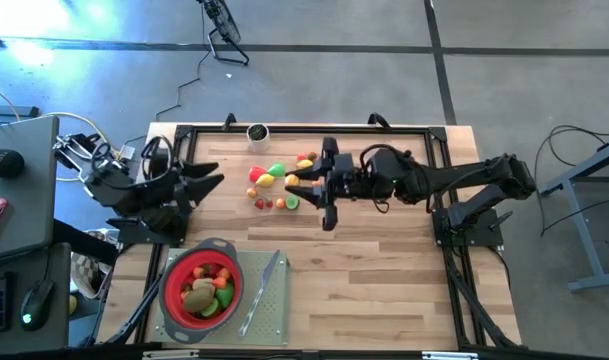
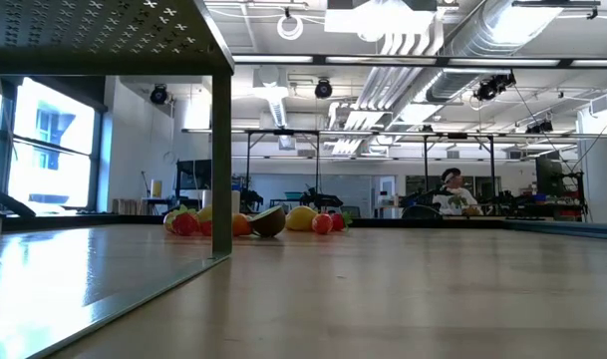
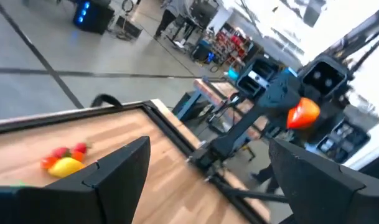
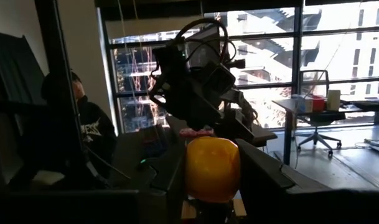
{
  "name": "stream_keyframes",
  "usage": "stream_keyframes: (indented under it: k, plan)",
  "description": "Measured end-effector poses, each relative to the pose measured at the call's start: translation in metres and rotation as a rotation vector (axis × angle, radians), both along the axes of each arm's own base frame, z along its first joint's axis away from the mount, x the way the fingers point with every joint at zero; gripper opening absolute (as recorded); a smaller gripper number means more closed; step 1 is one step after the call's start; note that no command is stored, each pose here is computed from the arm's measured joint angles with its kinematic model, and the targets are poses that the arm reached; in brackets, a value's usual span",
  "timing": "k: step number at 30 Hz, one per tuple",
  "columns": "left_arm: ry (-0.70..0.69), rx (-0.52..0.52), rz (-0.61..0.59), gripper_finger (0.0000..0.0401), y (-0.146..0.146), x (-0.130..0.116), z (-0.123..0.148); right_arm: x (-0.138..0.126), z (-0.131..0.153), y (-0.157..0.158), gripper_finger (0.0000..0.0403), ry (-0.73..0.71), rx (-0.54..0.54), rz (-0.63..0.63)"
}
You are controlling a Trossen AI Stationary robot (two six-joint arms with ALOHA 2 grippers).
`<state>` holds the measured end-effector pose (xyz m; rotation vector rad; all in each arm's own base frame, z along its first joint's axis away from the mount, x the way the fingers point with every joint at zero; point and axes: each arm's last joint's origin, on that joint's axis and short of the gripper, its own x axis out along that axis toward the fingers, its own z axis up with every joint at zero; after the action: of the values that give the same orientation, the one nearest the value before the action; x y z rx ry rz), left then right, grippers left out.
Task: Pick & Place Fruit
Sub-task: Put the pear into the red strainer bowl on the shelf
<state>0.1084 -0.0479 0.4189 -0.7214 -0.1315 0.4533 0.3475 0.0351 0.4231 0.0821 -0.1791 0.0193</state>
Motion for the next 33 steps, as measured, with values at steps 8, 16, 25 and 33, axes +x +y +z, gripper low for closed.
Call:
stream_keyframes:
  k: [8, 16, 25, 33]
  plan:
    - [-0.139, -0.207, -0.121, 0.0321, -0.007, 0.007, 0.008, 0.0, -0.001, 0.002, 0.0119, 0.009, -0.046, -0.011]
    - [-0.108, -0.203, -0.107, 0.0321, -0.004, 0.046, 0.0, 0.0, -0.003, 0.0, 0.0115, 0.029, -0.07, -0.02]
    - [-0.22, -0.206, -0.339, 0.0321, 0.026, 0.122, -0.003, 0.001, -0.007, 0.0, 0.0113, 0.072, -0.069, -0.016]
    - [-0.245, -0.326, -0.424, 0.0321, 0.037, 0.161, -0.02, 0.0, -0.016, 0.0, 0.012, 0.178, -0.03, -0.004]
